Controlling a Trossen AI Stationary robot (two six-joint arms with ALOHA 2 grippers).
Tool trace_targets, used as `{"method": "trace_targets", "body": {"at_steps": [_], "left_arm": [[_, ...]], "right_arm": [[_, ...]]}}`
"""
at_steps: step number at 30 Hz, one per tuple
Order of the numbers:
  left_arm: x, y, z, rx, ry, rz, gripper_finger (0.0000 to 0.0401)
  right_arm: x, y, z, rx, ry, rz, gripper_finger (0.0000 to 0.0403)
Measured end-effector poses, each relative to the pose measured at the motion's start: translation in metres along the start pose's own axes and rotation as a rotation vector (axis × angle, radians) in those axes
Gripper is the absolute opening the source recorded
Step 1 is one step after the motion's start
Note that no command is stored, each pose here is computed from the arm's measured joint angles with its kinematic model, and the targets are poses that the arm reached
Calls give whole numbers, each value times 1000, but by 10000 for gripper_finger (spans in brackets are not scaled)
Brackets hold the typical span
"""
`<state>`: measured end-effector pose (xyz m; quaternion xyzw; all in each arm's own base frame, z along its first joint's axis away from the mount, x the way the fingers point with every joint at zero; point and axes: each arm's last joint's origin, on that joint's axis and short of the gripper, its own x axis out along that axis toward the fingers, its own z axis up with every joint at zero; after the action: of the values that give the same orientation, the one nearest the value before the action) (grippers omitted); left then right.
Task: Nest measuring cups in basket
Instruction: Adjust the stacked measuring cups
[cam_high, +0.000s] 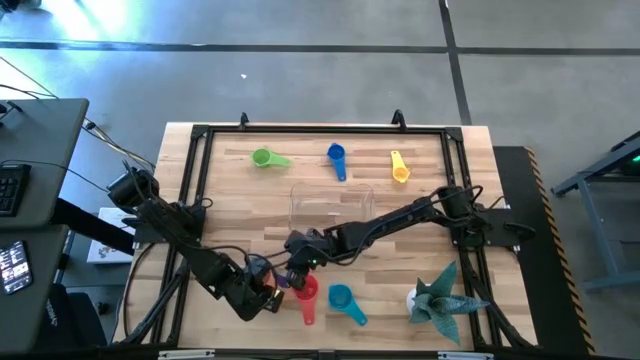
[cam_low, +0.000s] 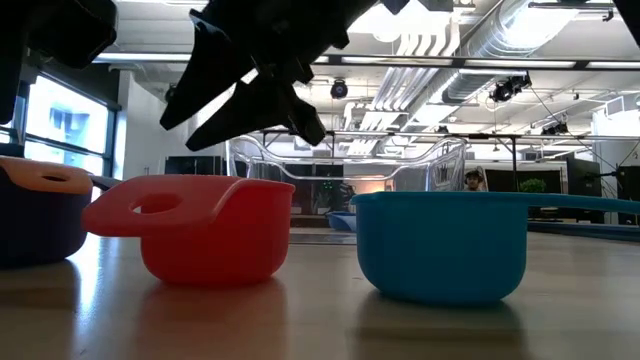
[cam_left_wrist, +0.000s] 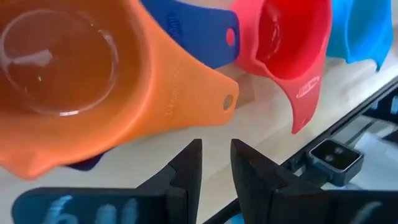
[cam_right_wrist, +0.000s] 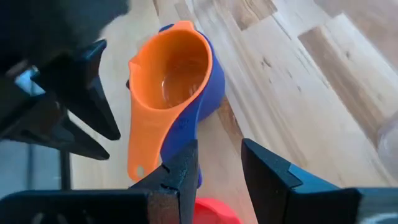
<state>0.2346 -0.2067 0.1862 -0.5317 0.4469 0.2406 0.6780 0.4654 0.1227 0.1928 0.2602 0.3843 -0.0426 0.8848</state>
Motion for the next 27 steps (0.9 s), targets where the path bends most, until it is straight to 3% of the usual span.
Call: {"method": "trace_targets", "body": {"at_steps": [12,27], "left_arm": [[3,5,-11,77,50,29,74],[32,9,-9,63,5,86,74]], "right_arm": [[18,-19,-5,132,125,24,114],[19,-15,-6,172,85,6,114]]}}
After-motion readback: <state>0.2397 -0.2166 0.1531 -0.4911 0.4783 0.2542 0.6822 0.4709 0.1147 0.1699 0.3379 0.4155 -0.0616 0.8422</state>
